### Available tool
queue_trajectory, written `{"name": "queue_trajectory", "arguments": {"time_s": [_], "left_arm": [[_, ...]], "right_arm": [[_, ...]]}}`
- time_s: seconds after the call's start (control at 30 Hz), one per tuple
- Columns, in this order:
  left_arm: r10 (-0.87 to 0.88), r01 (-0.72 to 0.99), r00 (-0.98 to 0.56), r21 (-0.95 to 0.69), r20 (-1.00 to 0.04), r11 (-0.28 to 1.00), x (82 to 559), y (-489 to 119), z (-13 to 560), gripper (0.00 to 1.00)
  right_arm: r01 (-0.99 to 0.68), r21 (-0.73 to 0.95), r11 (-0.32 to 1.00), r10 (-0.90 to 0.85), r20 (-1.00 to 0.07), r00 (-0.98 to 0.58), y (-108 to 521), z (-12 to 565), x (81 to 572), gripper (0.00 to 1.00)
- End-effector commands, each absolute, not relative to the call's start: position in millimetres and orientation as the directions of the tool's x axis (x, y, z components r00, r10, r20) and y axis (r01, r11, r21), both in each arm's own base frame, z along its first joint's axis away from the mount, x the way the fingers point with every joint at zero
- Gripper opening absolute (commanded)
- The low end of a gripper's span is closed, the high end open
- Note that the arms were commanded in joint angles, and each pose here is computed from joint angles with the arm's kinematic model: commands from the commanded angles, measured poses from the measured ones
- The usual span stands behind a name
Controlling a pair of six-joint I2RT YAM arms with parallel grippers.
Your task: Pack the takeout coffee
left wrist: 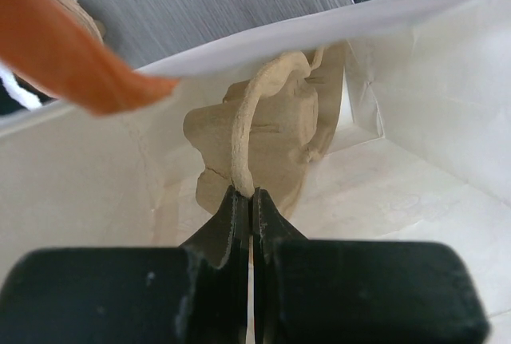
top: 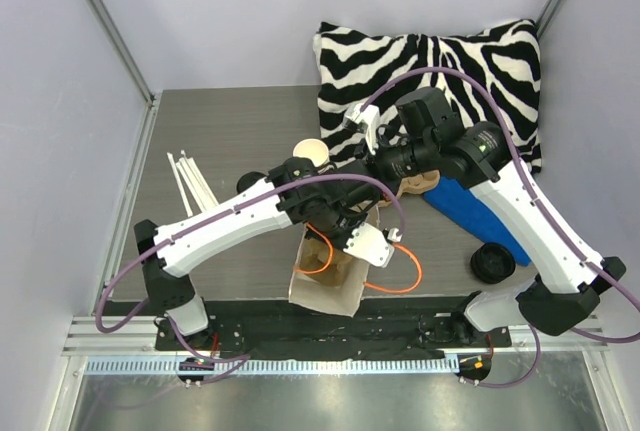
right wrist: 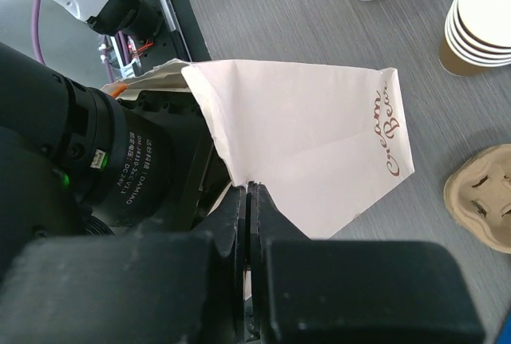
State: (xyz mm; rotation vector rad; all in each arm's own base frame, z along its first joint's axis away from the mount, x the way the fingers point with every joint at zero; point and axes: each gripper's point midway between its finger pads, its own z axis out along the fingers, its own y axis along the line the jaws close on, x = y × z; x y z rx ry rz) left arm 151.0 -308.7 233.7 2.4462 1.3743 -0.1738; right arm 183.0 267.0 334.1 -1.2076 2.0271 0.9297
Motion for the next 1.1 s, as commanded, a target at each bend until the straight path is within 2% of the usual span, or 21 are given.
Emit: {"name": "queue_trajectory", "arguments": {"time_s": [0.0, 0.17, 0.27, 0.3, 0.33, 0.43, 0.67, 0.87, 1.07], "left_arm": [[0.848, 0.874, 0.485, 0.111, -0.211, -0.472, 145, -294, 212, 0.0], [0.863, 0.89, 0.456, 0.136, -0.22, -0.435, 160, -300, 206, 0.03], [0.86, 0.889, 0.455, 0.169, -0.231, -0.425, 167, -303, 207, 0.14], [0.856, 0.886, 0.459, 0.186, -0.238, -0.424, 169, -305, 207, 0.24], [0.856, 0.885, 0.461, 0.19, -0.236, -0.424, 169, -304, 205, 0.29], [0.84, 0.876, 0.474, 0.239, -0.265, -0.418, 172, -308, 212, 0.38], [0.801, 0.856, 0.494, 0.352, -0.338, -0.379, 177, -317, 232, 0.45], [0.777, 0.839, 0.5, 0.436, -0.383, -0.325, 184, -322, 248, 0.55], [0.761, 0.818, 0.506, 0.506, -0.406, -0.275, 192, -326, 258, 0.55]], "right_arm": [[-0.908, 0.298, 0.295, -0.502, -0.76, -0.413, 278, 324, 175, 0.01], [-0.904, 0.298, 0.307, -0.508, -0.752, -0.421, 278, 320, 177, 0.01], [-0.903, 0.3, 0.307, -0.511, -0.748, -0.423, 280, 318, 179, 0.01], [-0.904, 0.299, 0.307, -0.512, -0.749, -0.421, 280, 318, 179, 0.01], [-0.905, 0.296, 0.307, -0.512, -0.75, -0.419, 280, 318, 179, 0.01], [-0.905, 0.296, 0.307, -0.514, -0.748, -0.419, 281, 317, 180, 0.01], [-0.906, 0.299, 0.301, -0.514, -0.749, -0.418, 283, 317, 181, 0.01], [-0.907, 0.298, 0.298, -0.515, -0.749, -0.416, 283, 317, 181, 0.01], [-0.907, 0.299, 0.297, -0.515, -0.75, -0.416, 284, 316, 182, 0.01]]}}
